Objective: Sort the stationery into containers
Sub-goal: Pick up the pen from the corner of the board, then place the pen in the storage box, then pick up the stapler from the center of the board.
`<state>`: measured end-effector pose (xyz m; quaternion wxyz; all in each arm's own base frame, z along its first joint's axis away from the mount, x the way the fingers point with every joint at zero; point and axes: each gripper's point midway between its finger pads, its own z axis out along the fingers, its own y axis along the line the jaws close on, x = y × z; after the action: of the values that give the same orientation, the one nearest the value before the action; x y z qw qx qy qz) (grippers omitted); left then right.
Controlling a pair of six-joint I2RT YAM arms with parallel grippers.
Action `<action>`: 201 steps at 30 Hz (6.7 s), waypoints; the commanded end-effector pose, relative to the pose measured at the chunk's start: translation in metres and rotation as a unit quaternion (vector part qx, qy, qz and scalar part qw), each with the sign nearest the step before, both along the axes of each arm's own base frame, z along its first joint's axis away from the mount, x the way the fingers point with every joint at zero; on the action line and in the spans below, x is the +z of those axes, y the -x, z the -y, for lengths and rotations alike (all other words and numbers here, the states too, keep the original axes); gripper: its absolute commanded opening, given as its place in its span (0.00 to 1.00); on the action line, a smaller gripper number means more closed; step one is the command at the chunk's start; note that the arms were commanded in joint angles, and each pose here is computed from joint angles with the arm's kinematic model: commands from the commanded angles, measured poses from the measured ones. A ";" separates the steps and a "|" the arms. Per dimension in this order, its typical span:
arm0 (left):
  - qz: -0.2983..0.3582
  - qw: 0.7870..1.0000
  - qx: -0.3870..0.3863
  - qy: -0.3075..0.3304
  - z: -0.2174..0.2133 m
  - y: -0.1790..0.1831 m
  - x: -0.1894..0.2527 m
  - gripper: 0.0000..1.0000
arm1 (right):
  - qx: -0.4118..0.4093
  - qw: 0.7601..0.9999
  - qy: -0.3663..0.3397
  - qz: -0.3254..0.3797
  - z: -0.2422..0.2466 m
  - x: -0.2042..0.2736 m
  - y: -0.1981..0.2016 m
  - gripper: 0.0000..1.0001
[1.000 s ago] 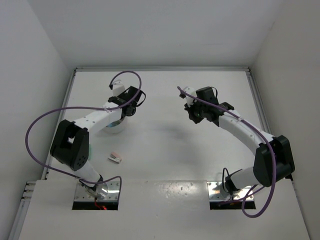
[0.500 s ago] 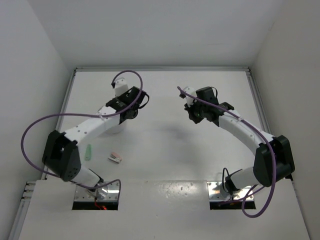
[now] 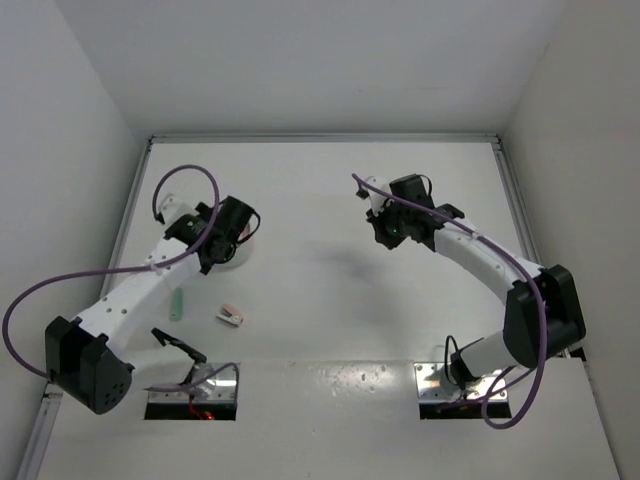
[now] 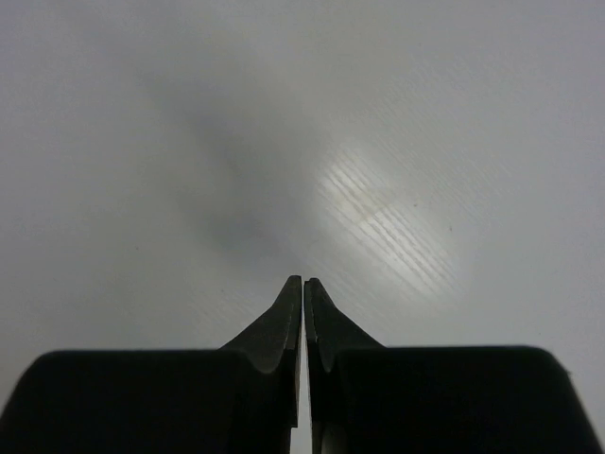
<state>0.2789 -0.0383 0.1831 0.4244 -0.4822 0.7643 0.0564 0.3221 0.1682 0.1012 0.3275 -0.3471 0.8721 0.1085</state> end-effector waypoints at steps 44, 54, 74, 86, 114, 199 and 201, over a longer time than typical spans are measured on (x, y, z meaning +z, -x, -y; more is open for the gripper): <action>-0.228 0.968 0.045 0.098 -0.117 0.068 -0.123 0.83 | 0.138 0.986 -0.002 -0.094 -0.006 -0.004 0.058 0.18; -0.259 0.948 -0.030 0.183 -0.115 0.062 -0.157 0.83 | 0.140 0.986 -0.008 -0.086 -0.008 0.000 0.057 0.18; -0.331 0.923 -0.049 0.191 -0.129 0.068 -0.181 0.64 | 0.136 0.988 -0.002 -0.079 -0.006 0.002 0.053 0.18; -0.355 0.912 -0.067 0.194 -0.116 0.068 -0.192 0.19 | 0.132 0.989 -0.007 -0.073 -0.006 0.006 0.053 0.18; 0.016 0.990 -0.138 0.038 -0.027 -0.032 0.009 0.00 | 0.135 0.983 -0.009 -0.126 -0.011 -0.026 0.058 0.00; -0.031 0.994 -0.100 -0.034 0.052 0.047 0.013 0.22 | 0.128 0.979 0.010 -0.160 -0.005 -0.047 0.063 0.00; -0.031 0.994 -0.091 0.046 0.046 0.074 -0.004 0.57 | 0.130 0.978 0.007 -0.165 -0.006 -0.047 0.066 0.00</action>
<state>0.2495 -0.0770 0.2189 0.4865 -0.3976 0.7758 0.0573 0.2567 0.1729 0.0545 0.1605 -0.4385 0.8631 0.1925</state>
